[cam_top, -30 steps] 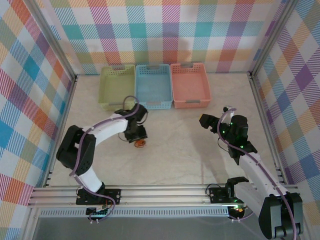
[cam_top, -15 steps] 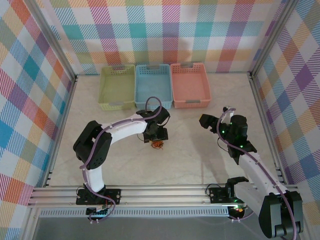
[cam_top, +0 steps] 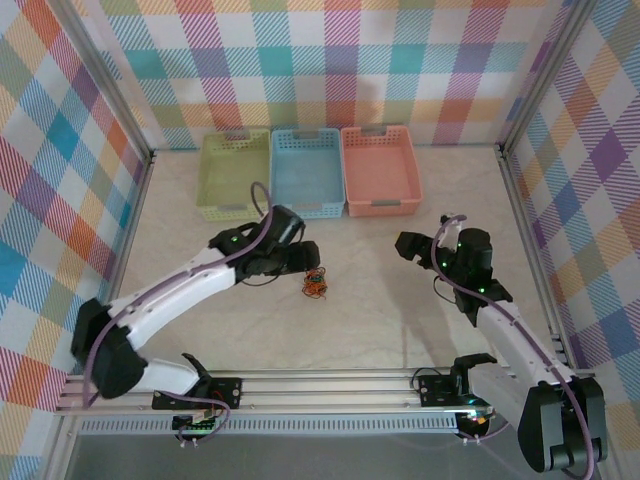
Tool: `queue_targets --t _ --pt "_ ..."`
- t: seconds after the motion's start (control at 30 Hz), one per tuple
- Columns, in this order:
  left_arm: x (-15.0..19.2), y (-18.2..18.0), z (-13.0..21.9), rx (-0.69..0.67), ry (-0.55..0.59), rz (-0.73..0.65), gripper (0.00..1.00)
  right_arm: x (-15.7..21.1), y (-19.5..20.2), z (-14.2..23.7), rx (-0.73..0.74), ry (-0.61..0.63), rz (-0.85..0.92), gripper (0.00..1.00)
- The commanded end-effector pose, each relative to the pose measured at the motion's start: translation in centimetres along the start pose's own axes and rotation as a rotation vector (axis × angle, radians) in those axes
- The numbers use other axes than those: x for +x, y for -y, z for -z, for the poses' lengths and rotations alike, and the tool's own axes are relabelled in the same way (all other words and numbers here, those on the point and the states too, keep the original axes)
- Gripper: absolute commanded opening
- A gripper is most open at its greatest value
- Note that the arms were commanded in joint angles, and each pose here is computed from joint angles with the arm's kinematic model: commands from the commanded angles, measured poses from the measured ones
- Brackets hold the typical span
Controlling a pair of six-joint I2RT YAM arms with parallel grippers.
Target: Untangle the cables
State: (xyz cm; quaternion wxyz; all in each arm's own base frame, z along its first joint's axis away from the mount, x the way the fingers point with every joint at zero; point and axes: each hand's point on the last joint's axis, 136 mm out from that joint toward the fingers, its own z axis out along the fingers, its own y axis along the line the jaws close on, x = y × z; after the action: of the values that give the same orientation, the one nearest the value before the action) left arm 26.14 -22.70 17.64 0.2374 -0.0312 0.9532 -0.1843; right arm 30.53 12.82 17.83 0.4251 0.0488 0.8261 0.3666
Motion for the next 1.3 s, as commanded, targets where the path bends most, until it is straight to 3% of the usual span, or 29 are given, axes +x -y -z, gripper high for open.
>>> queue_targets --t 0.0,0.13,0.2,0.3,0.53,0.8,1.27 --pt "1.7 -2.2 0.2 0.006 -0.019 0.001 0.71 0.2 -3.4 -0.2 -0.115 -0.096 0.035 0.81" --pt "3.5 -2.9 0.1 0.098 -0.045 0.04 0.66 2.4 -6.0 -1.4 -0.205 -0.256 0.073 0.75" --pt "4.4 -3.1 -0.6 0.131 -0.069 0.058 0.66 3.7 -7.0 -2.3 -0.24 -0.329 0.089 0.64" --pt "4.9 -3.2 -1.9 0.148 -0.09 0.081 0.66 6.1 -8.0 -4.1 -0.252 -0.447 0.087 0.62" --pt "4.5 -2.6 -4.2 0.159 -0.11 0.086 0.65 9.5 -8.4 -8.5 -0.12 -0.65 0.049 0.53" --pt "4.9 -3.1 -6.3 0.146 -0.144 0.137 0.62 11.4 -7.6 -12.1 -0.005 -0.736 -0.043 0.34" --pt "5.5 -4.3 -7.6 0.099 -0.153 0.153 0.59 15.5 -7.5 -14.5 0.096 -0.798 -0.11 0.35"
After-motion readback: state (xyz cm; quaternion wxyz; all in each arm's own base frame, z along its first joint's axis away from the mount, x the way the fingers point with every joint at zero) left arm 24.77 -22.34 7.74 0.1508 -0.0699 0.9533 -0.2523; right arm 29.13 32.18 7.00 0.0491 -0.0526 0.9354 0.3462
